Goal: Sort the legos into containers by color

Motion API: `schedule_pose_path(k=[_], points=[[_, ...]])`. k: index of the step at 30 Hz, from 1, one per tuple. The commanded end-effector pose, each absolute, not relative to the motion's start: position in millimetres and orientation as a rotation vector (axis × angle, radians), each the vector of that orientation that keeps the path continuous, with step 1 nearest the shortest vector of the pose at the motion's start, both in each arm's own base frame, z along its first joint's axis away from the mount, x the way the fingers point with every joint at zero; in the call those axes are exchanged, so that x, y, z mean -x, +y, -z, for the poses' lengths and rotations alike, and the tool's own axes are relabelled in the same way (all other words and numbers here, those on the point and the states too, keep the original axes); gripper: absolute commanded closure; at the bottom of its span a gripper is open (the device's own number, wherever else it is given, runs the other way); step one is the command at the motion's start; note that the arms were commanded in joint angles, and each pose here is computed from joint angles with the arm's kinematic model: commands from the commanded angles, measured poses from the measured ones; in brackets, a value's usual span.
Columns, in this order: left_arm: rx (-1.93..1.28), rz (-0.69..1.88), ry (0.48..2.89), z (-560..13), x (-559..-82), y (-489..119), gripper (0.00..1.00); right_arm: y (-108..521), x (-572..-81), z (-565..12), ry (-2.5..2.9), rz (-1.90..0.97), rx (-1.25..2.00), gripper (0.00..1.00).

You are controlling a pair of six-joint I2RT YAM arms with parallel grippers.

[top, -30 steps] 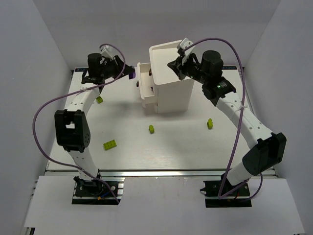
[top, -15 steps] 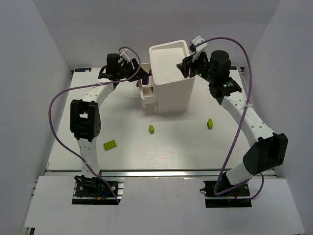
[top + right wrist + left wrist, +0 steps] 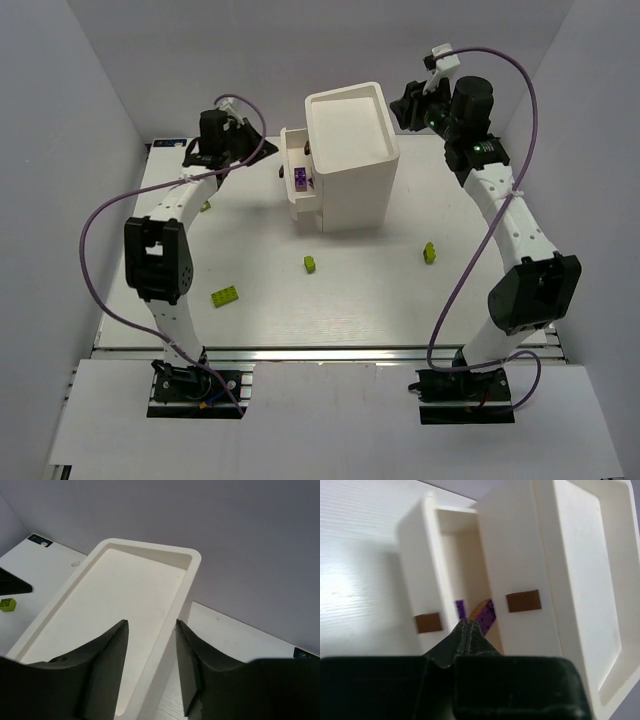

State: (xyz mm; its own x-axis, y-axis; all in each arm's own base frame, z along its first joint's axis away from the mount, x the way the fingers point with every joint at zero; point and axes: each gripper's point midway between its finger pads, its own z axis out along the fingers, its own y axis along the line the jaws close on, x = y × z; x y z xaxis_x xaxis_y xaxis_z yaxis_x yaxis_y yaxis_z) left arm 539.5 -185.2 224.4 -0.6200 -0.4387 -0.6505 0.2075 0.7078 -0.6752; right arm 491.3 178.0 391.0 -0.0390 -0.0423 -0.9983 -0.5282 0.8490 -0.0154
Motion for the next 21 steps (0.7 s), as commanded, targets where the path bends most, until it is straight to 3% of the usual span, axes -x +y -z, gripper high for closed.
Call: schedule_pose_path(k=[1, 5, 8, 13, 16, 21], points=[[0.335, 0.789, 1.954, -254.9, -532.1, -134.0, 0.97, 176.8, -508.1, -380.2, 1.642, -0.471, 0.4, 0.51], [0.385, 0.763, 2.018, -224.8, -524.8, -120.7, 0.66, 184.6, -533.4, -349.9, 1.733, -0.548, 0.423, 0.32], [0.381, 0.784, 2.049, -206.5, -524.6, -124.6, 0.64, 188.1, -545.8, -335.5, 1.781, -0.559, 0.444, 0.27], [0.369, 0.854, 2.106, -176.4, -535.1, -141.2, 0.63, 182.2, -565.9, -303.6, 1.847, -0.494, 0.438, 0.28], [0.342, 0.898, 2.121, -166.4, -547.0, -154.6, 0.63, 183.4, -565.9, -293.9, 1.872, -0.516, 0.45, 0.34], [0.293, 1.019, 2.139, -152.9, -558.5, -180.9, 0.64, 194.0, -556.7, -289.9, 1.878, -0.594, 0.494, 0.66]])
